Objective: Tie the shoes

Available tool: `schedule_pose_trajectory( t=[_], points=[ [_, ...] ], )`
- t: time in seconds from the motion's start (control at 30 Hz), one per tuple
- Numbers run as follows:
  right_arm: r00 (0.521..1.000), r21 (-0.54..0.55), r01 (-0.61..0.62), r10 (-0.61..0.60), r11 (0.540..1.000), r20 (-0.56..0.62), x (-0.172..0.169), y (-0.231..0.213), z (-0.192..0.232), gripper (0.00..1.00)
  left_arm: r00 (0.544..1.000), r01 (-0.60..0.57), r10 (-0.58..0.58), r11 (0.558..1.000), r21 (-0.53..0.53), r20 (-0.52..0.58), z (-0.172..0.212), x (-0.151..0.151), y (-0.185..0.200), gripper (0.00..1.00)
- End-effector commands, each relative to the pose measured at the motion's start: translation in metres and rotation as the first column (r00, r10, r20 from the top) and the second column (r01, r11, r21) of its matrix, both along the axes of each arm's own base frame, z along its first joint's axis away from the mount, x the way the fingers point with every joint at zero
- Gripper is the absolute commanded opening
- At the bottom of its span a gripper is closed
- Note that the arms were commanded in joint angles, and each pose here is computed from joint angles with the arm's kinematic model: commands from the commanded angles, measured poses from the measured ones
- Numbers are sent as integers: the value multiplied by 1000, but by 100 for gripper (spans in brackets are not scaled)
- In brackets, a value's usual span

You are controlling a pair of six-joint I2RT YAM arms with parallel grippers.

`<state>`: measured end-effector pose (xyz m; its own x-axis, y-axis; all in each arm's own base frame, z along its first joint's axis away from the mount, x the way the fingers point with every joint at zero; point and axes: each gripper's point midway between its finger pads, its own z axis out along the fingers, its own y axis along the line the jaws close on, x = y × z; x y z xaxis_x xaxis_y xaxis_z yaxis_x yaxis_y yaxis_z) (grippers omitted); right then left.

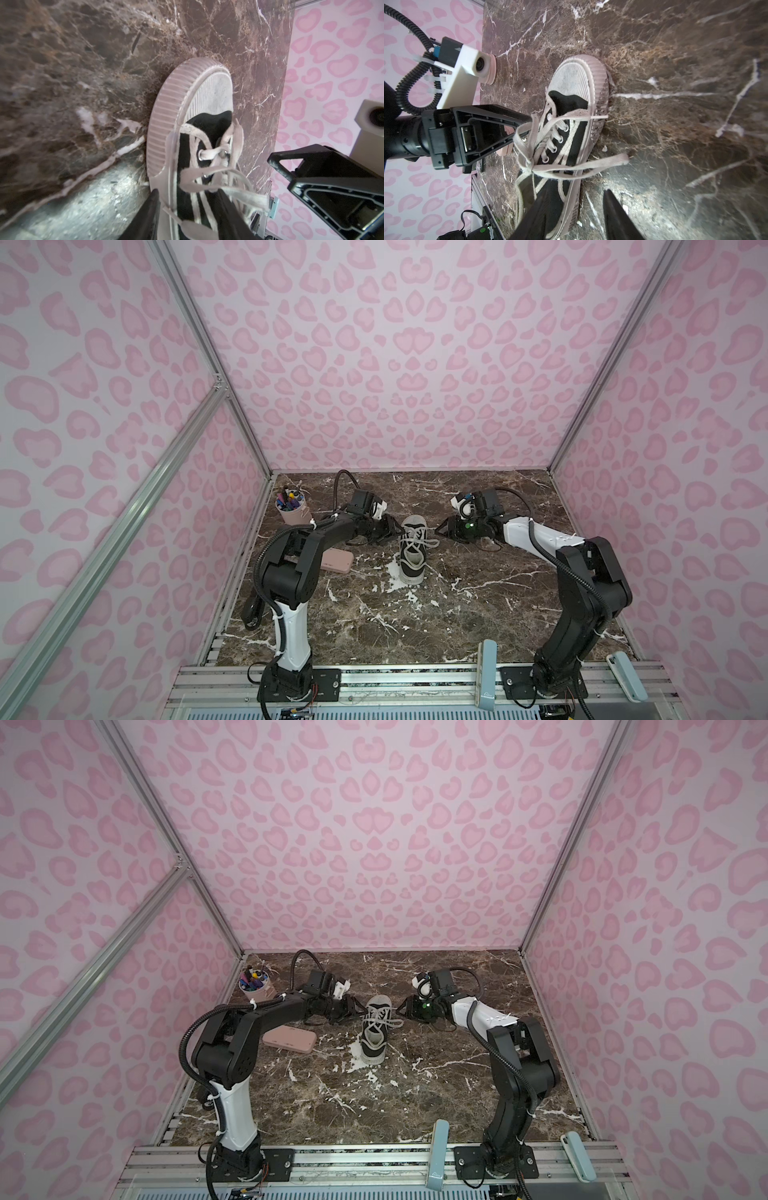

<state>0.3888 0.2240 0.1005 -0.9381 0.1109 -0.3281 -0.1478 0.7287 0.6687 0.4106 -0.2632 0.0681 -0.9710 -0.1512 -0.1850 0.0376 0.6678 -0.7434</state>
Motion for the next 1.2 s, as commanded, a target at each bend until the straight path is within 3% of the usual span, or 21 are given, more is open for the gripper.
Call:
schedule_pose_trajectory(
  t=[0.0,0.17,0.47,0.67,1.03,1.17],
  points=[
    [1000,-16,-1,1,1000,-4,-3,-4,-2,44,999,13,-12,999,-41,41,3,8,-6,44],
    [1000,-21,-4,4,1000,-3,-5,-5,-1,44,999,21,-18,999,-48,44,-1,8,-7,38],
    [1000,3,7,-7,1000,-24,-9,-4,-8,44,997,5,-1,998,-56,80,7,10,-4,13],
    [999,10,20,-20,1000,-33,-16,-4,-13,44,993,3,-2,1000,-9,119,17,12,2,5],
    [997,33,58,-56,998,-54,-23,10,-19,45,987,10,-22,997,78,161,33,9,14,4],
    [1000,-6,16,-16,1000,8,-23,13,-16,46,984,27,-48,992,127,169,38,7,18,4]
  ],
)
